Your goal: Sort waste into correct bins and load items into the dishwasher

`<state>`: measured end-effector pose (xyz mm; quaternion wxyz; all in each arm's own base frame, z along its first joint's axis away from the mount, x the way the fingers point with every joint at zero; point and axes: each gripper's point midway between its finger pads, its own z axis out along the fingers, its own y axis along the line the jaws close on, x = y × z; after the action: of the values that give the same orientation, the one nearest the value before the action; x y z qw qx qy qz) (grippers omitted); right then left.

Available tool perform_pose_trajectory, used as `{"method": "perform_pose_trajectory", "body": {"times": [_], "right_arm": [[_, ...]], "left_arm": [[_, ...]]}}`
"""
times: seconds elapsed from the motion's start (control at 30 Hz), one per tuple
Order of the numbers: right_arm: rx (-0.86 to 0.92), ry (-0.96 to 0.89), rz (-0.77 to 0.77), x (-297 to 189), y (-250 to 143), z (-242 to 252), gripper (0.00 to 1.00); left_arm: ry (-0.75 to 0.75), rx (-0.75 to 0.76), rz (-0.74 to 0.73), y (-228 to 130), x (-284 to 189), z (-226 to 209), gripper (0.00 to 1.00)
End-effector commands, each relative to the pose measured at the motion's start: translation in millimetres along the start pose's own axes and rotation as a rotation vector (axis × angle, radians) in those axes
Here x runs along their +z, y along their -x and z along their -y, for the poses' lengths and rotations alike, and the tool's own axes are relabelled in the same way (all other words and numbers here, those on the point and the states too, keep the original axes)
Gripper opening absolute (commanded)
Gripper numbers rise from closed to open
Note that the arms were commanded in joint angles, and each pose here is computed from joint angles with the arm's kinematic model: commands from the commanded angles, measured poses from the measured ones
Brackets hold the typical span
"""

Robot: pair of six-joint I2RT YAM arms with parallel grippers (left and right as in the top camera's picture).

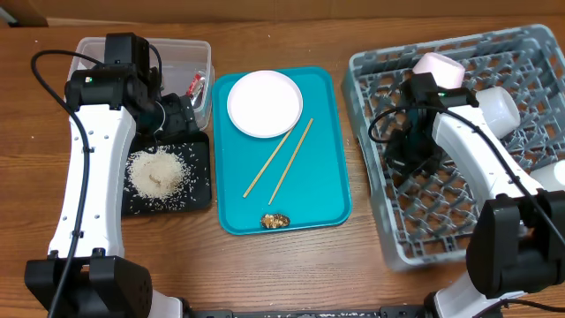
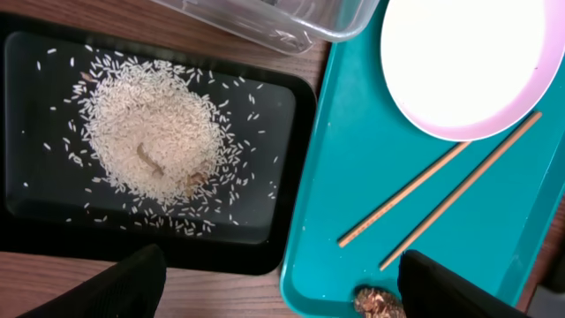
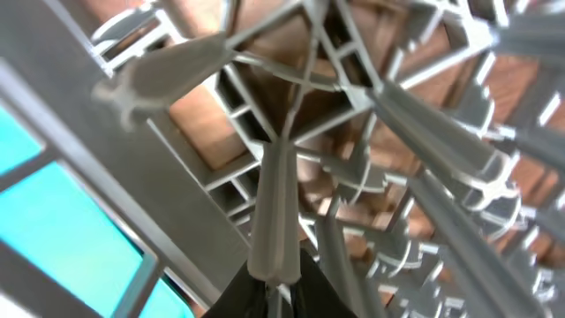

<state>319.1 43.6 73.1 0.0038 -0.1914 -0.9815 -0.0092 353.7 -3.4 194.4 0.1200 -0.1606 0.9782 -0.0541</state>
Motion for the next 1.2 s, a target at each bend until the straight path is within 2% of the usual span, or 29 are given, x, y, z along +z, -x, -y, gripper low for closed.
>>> {"method": "perform_pose_trajectory", "body": {"times": [0.0, 0.47, 0.53, 0.6, 0.73, 0.77, 0.8, 0.83, 0.87, 0.9, 1.0, 1.03, 1.17], "right_arm": [[0.004, 0.000, 0.016, -1, 4, 0, 0.11], [-0.002, -0.002, 0.007, -2, 2, 1, 0.12], [-0.045, -0.003, 0.003, -13, 1, 1, 0.12], [-0.055, 0.031, 0.071, -39, 11, -5, 0.12], [-0.056, 0.090, 0.185, -76, 24, -13, 0.12], [-0.055, 0.109, 0.229, -91, 28, -15, 0.12], [-0.054, 0.111, 0.260, -100, 30, -13, 0.12], [-0.062, 0.105, 0.277, -105, 31, -12, 0.12], [-0.088, 0.101, 0.281, -106, 30, -11, 0.12], [-0.100, 0.094, 0.277, -105, 29, -10, 0.12], [-0.096, 0.067, 0.278, -104, 30, -5, 0.12], [-0.095, 0.063, 0.282, -104, 30, -4, 0.12], [-0.095, 0.061, 0.281, -104, 30, -4, 0.12]], "left_arm": [[-0.011, -0.001, 0.015, 1, -6, 4, 0.86], [-0.007, 0.005, 0.007, -1, -6, 4, 0.89], [0.027, 0.004, -0.014, -7, -6, -3, 0.89], [0.127, -0.036, -0.051, -18, -5, -22, 0.88], [0.198, -0.123, -0.086, -29, 3, -38, 0.88], [0.214, -0.171, -0.109, -36, 12, -46, 0.84], [0.225, -0.204, -0.126, -41, 19, -52, 0.72], [0.238, -0.238, -0.153, -49, 28, -58, 0.55], [0.252, -0.267, -0.180, -57, 37, -65, 0.48], [0.265, -0.285, -0.207, -66, 43, -70, 0.45], [0.301, -0.337, -0.273, -87, 56, -83, 0.09], [0.316, -0.365, -0.296, -96, 61, -88, 0.04], [0.376, -0.477, -0.299, -114, 88, -112, 0.04]]}}
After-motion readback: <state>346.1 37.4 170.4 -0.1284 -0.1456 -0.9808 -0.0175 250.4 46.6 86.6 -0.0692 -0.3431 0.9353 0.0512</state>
